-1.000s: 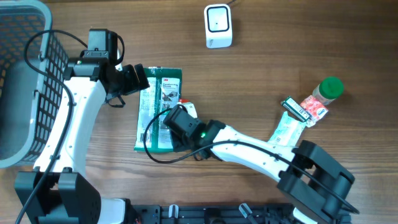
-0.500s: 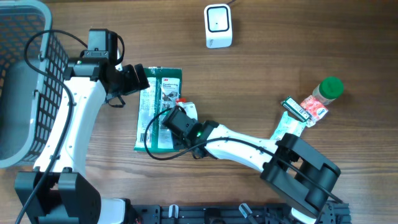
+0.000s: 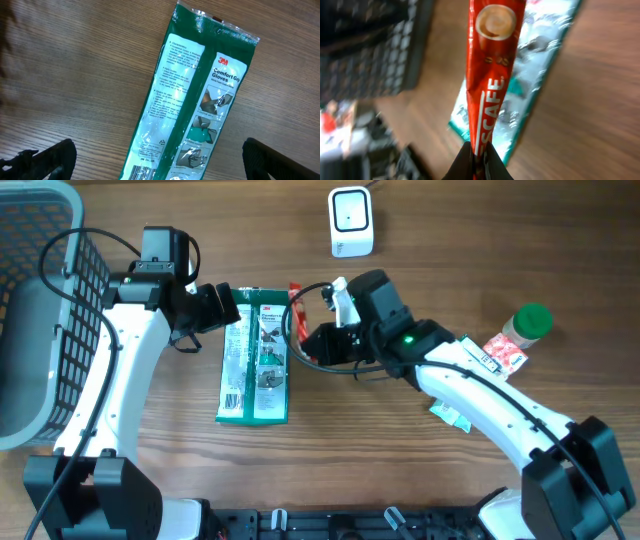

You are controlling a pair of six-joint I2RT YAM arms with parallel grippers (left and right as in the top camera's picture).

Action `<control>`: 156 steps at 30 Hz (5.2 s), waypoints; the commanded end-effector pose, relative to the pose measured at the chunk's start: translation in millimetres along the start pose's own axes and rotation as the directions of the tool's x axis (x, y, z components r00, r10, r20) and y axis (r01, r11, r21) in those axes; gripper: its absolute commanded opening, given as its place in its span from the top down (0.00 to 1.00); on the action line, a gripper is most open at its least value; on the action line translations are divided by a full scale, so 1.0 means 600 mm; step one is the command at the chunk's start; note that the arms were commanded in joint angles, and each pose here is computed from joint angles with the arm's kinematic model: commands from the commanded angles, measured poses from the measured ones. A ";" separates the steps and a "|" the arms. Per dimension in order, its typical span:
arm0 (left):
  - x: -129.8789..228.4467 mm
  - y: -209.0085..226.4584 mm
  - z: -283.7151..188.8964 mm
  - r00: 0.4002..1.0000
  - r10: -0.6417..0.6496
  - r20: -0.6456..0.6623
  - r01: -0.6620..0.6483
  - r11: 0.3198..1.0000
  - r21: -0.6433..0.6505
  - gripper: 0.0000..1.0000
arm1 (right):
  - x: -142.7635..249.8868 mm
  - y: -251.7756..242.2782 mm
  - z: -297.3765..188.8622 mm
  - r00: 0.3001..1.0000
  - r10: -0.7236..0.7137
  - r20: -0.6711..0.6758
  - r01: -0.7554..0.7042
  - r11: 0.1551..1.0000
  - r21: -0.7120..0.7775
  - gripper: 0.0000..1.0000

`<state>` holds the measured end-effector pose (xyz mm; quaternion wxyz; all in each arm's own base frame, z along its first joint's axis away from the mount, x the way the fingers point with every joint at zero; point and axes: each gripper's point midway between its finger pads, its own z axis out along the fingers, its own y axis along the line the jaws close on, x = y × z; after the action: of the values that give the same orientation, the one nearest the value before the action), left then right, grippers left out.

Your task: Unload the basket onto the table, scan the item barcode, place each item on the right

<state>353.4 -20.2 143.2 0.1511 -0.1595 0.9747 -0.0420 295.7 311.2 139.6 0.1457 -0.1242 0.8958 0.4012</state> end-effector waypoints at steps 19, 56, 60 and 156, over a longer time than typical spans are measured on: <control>-0.005 0.001 -0.003 1.000 0.018 0.011 -0.018 1.000 -0.009 0.00 | 0.145 -0.050 0.193 0.944 0.066 -0.323 -0.150 0.958 -0.243 0.89; -0.005 0.001 -0.003 1.000 0.018 0.011 -0.017 1.000 -0.009 0.00 | 0.041 -0.073 0.102 0.991 -0.112 -0.075 0.109 0.993 -0.047 0.55; -0.005 0.001 -0.003 1.000 0.018 0.011 -0.018 1.000 -0.009 0.00 | 0.037 -0.075 0.093 0.989 -0.134 -0.065 0.133 0.991 -0.015 0.58; 0.004 -0.087 -0.023 0.990 -0.095 -0.105 0.126 0.931 0.344 0.15 | 0.023 0.105 0.043 0.902 -0.431 0.027 0.432 0.902 -0.010 0.96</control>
<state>358.0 -50.6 155.0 0.1251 -0.2082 0.9485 -0.2033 275.0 362.4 159.8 0.2658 -0.3257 0.8421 0.3377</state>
